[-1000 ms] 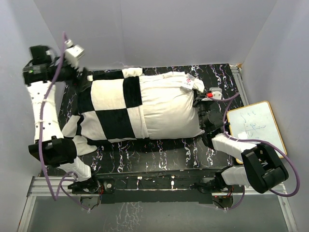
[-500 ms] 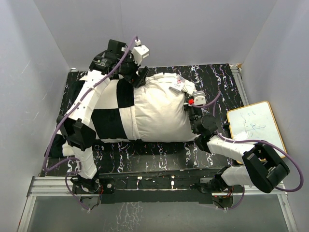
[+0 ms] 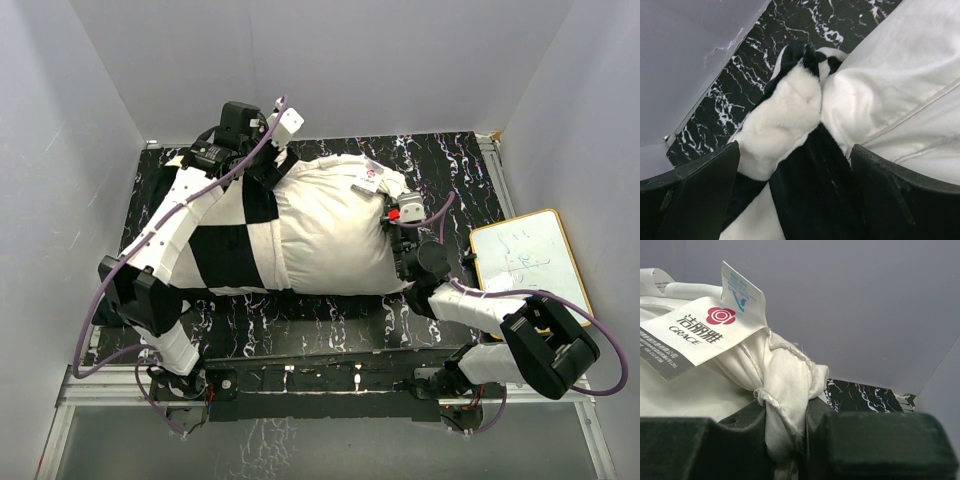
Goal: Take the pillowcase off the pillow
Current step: Remove the pillow from the pillowcase.
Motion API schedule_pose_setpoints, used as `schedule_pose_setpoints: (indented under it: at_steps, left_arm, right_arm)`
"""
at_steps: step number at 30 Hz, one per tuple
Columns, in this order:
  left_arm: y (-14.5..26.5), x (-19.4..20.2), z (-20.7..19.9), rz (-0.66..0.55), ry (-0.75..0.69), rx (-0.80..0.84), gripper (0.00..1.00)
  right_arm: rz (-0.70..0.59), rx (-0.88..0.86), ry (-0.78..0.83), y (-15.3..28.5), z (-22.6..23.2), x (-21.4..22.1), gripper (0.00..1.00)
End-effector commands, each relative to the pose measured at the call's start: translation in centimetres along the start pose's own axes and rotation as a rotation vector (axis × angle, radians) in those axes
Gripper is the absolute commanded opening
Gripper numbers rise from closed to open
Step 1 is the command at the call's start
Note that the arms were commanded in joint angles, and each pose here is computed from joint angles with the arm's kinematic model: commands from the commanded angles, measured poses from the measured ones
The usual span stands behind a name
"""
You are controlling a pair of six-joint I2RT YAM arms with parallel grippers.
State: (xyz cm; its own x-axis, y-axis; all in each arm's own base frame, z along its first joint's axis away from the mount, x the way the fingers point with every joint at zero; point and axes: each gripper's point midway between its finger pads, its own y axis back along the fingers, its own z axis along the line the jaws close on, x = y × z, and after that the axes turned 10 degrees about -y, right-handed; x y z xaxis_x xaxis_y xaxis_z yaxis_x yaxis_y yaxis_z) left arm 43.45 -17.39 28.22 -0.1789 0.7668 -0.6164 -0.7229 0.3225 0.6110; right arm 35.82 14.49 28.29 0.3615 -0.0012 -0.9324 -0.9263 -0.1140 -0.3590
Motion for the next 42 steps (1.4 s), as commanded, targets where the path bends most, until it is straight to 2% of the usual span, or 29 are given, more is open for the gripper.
schedule_pose_setpoints:
  at_steps: [1,15,19,22,25,28,31,34,37,39,42]
  left_arm:
    - [2.2,4.5,3.9,0.151,-0.070,-0.169,0.90]
    - [4.5,18.9,11.0,0.390,0.010,-0.231,0.86]
    - [5.2,22.0,12.2,0.458,-0.024,-0.247,0.83]
    - [6.1,24.8,14.6,0.501,-0.068,-0.327,0.82]
    - [6.4,25.7,16.1,0.492,-0.013,-0.345,0.82]
    - [5.8,22.3,16.3,0.383,0.049,-0.313,0.88]
    - [6.0,14.6,16.2,0.231,-0.005,-0.317,0.97]
    - [6.6,6.0,14.3,0.063,-0.092,-0.296,0.97]
    - [7.2,-0.8,10.8,-0.079,-0.125,-0.219,0.97]
    - [7.2,-3.7,7.5,-0.138,-0.142,-0.140,0.97]
    - [7.0,-5.3,2.5,-0.178,-0.156,-0.031,0.97]
  right_arm:
    - [-0.079,0.061,-0.031,0.2,-1.2,-2.0,0.08]
    - [-0.028,0.258,-0.107,-0.5,-5.8,-0.8,0.08]
    - [-0.017,0.301,-0.116,-0.4,-6.6,-0.5,0.08]
    - [0.023,0.352,-0.135,-0.9,-7.7,0.3,0.08]
    - [0.128,0.358,-0.149,-2.4,-7.5,2.3,0.08]
    - [0.267,0.361,-0.100,-4.5,-6.8,5.3,0.08]
    - [0.381,0.365,-0.071,-6.0,-6.3,7.8,0.08]
    - [0.486,0.385,-0.066,-6.9,-6.7,10.0,0.08]
    - [0.571,0.408,-0.081,-7.4,-7.2,11.9,0.08]
    - [0.611,0.426,-0.090,-7.7,-7.3,12.6,0.08]
    - [0.675,0.447,-0.091,-7.7,-7.7,14.2,0.08]
